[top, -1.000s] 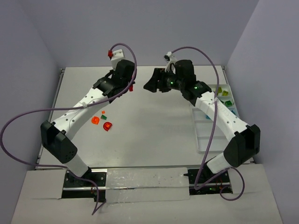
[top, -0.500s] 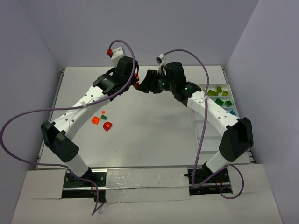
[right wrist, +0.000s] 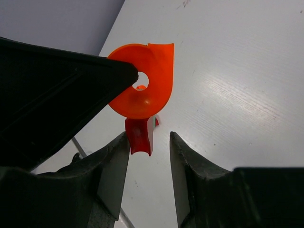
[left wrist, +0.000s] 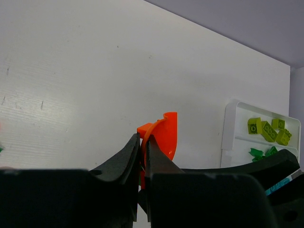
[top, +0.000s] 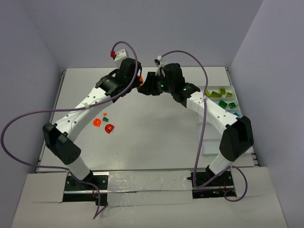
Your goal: Sort the legos into containers by color
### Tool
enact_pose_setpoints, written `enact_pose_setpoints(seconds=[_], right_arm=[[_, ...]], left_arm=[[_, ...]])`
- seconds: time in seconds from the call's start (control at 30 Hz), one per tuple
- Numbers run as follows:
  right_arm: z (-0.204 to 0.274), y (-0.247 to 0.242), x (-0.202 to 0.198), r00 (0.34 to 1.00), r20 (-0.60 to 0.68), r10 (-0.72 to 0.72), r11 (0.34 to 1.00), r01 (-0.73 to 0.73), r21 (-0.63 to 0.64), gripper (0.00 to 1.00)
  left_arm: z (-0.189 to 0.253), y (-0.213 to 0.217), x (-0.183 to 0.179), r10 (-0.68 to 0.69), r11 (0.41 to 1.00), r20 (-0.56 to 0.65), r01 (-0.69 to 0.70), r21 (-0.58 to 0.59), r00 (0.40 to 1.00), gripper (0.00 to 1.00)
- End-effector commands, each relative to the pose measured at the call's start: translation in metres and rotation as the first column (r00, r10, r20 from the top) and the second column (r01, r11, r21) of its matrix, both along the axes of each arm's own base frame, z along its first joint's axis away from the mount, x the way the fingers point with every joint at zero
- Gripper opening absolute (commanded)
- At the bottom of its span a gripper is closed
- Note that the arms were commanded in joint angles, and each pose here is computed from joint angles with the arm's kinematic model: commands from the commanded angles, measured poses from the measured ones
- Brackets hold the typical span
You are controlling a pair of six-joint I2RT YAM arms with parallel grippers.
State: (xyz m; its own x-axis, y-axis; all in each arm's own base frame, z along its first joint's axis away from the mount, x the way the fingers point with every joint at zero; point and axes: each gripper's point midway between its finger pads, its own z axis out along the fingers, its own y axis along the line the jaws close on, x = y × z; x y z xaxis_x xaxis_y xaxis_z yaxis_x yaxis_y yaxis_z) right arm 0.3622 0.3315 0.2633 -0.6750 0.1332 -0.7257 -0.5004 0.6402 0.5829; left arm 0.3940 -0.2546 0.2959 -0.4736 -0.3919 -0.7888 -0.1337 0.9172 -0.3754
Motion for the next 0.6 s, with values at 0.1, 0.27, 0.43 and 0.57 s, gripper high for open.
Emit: enact_pose_setpoints(seconds=[0.1,0.27,0.43,0.57], right_arm=[[0.032,0.008,0.009,0.995,0.1,-0.002,0.999,-0.001,0.033,0.28],[0.039,0.007,0.003,0.992,0.122,0.009,0.999,-0.014,0.044,0.11],[0.05,0.003,-0.004,0.99,0.142,0.019,0.998,-0.027,0.051,0.0],[0.056,-0.001,-0.008,0.988,0.156,0.017,0.999,-0.025,0.045,0.0]], left_arm=[[-0.001,-0.007,-0.001,-0.016,0.999,-0.01,0.016,-0.03,1.0,0.0],[-0.011,-0.005,-0.002,-0.012,1.0,-0.027,0.012,-0.015,1.0,0.0],[-0.027,-0.001,-0.004,-0.001,1.0,-0.05,0.001,0.01,0.999,0.0],[-0.034,0.002,-0.003,0.012,1.0,-0.055,-0.01,0.029,0.998,0.0]])
